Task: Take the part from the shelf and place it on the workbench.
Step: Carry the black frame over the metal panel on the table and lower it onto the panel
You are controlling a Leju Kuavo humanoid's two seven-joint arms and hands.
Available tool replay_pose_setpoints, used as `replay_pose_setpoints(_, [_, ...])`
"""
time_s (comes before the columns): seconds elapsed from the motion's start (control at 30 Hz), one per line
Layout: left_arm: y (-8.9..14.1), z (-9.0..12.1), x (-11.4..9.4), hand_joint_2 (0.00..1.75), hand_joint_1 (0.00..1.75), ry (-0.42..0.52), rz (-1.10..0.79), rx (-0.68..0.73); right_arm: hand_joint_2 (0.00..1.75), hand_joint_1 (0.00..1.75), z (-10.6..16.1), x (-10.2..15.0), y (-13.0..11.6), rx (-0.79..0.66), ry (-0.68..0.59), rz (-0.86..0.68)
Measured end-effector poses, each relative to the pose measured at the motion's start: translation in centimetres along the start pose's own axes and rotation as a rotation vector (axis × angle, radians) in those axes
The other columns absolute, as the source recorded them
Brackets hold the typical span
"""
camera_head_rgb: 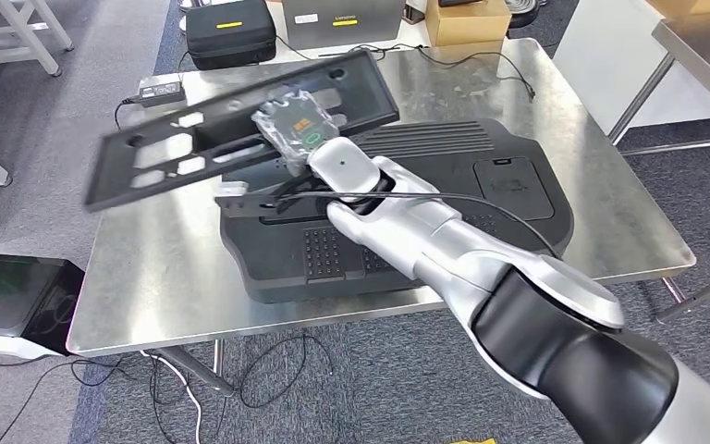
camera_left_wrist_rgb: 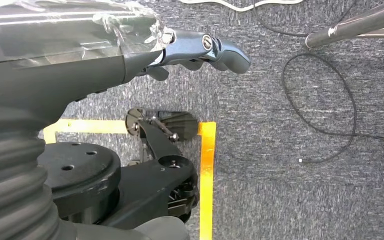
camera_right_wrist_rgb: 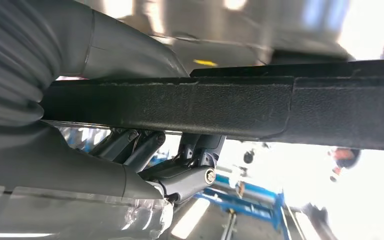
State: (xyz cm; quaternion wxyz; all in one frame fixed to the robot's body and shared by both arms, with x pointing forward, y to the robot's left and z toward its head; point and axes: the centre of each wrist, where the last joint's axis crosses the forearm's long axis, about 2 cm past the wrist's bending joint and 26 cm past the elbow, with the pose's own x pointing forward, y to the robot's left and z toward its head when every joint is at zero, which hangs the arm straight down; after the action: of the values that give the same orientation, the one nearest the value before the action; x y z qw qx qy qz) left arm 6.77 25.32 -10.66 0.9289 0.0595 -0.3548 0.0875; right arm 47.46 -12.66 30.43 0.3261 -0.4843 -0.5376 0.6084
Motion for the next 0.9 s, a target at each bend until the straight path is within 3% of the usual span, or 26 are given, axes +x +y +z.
replay_pose_setpoints(0.4, [-1.1, 0.1, 0.2, 1.75, 0.0, -0.026, -0.011, -0.027, 1.75, 1.75, 1.4, -2.9, 5.3, 0.217, 0.179, 0.044])
replay_pose_setpoints(0.6, [-1.5, 0.2, 0.1, 1.75, 0.0, -0.023, -0.011, -0.037, 1.75, 1.75, 2.2, -5.5, 7.1, 0.286, 0.271, 0.039])
replay_pose_setpoints(0.9, [-1.8, 0.3, 0.1, 1.75, 0.0, -0.021, -0.012, -0.044, 1.75, 1.75, 2.7, -7.4, 7.9, 0.309, 0.311, 0.027])
